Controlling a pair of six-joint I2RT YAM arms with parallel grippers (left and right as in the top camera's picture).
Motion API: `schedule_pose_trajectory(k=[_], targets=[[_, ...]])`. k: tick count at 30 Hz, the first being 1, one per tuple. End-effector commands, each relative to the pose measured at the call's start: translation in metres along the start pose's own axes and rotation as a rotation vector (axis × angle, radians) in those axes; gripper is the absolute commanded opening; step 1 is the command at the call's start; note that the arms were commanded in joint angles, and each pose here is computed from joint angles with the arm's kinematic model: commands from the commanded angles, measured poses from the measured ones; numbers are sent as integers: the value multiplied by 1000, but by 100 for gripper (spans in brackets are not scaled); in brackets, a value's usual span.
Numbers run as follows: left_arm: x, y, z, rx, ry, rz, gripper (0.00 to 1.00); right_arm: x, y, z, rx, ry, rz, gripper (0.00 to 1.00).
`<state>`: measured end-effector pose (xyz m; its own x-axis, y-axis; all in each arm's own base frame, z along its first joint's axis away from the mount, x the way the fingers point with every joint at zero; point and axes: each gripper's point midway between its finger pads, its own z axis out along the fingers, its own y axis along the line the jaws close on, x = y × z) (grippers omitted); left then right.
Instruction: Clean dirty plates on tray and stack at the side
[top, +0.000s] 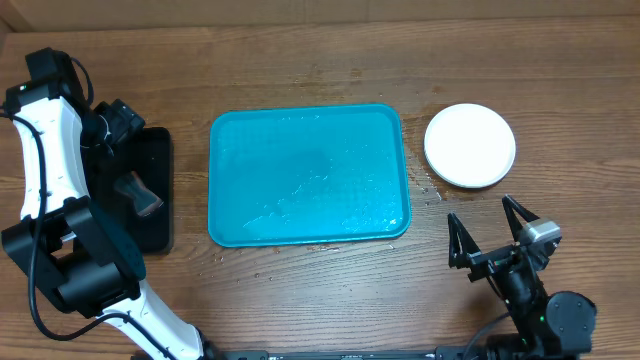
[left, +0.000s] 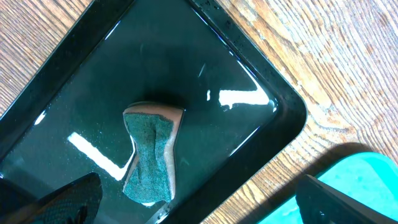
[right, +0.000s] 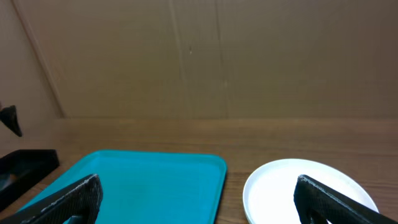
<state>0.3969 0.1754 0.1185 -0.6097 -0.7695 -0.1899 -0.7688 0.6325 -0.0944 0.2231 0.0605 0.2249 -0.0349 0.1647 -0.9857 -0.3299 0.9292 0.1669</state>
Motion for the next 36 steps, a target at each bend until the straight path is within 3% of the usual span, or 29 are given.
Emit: schedule_pose_trajectory(k=[1,9,17,36], targets=[[-6,-2,-15,21,-35,-6,100,5,-9,4,34,-41,-15,100],[-6,-2,-15,21,-35,-6,100,26,-26,11,96,-77,-20,100],[-6,-2,-15,21,-35,-6,100,48,-36,10,145,13,10,100],[-6,-2,-15,21,-35,-6,99,48,-36,10,145,12,9,100]])
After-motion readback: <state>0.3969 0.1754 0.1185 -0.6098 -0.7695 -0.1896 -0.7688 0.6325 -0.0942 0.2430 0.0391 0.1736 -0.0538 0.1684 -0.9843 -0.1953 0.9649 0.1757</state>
